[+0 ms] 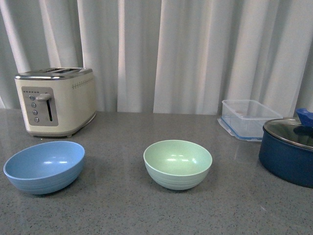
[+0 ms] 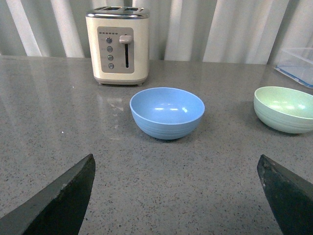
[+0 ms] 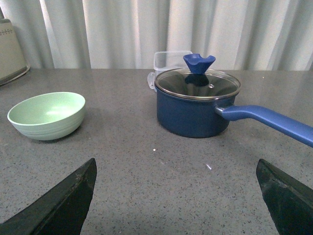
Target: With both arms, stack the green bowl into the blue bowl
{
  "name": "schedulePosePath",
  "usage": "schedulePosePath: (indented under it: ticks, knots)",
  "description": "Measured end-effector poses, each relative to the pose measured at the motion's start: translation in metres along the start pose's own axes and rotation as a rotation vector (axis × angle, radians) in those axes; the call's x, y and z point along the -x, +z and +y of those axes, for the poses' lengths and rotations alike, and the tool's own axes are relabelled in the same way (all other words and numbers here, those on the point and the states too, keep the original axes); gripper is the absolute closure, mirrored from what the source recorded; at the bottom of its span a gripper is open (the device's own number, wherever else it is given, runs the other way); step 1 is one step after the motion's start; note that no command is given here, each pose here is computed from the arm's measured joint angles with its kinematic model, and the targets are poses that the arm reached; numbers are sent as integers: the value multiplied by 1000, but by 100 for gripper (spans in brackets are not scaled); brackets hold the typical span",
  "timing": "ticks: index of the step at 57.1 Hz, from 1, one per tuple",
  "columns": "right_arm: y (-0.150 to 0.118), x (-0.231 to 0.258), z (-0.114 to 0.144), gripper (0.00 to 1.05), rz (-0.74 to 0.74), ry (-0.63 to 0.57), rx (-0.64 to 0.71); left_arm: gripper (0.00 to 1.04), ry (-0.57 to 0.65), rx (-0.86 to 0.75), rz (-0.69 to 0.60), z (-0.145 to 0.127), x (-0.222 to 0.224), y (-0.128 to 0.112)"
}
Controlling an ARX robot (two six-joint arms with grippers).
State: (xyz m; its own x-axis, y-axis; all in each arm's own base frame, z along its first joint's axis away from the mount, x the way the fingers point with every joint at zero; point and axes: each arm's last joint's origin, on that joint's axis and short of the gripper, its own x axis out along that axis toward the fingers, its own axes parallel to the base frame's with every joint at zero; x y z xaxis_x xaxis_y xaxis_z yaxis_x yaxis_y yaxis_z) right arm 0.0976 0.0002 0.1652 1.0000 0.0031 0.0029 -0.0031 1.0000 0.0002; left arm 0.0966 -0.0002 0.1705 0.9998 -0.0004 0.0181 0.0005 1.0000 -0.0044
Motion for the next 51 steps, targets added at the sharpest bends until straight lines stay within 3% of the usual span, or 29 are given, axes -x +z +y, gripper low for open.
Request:
schedulePosePath:
  ticks: [20,28,32,43,51]
  knots:
    - [0,0,0,10,0,0,0,7,13,4,11,0,0,0]
    - [0,0,0,10,0,0,0,7,336,93,503,4,-5,0]
    - [0,0,0,10,0,1,0,7,394,111,581,8,-12,-1]
    - [0,0,0,10,0,0,0,7,367,199,513,15,-43,29]
    - [0,0,0,10,0,0,0,7,311,240,561,22,-74,43]
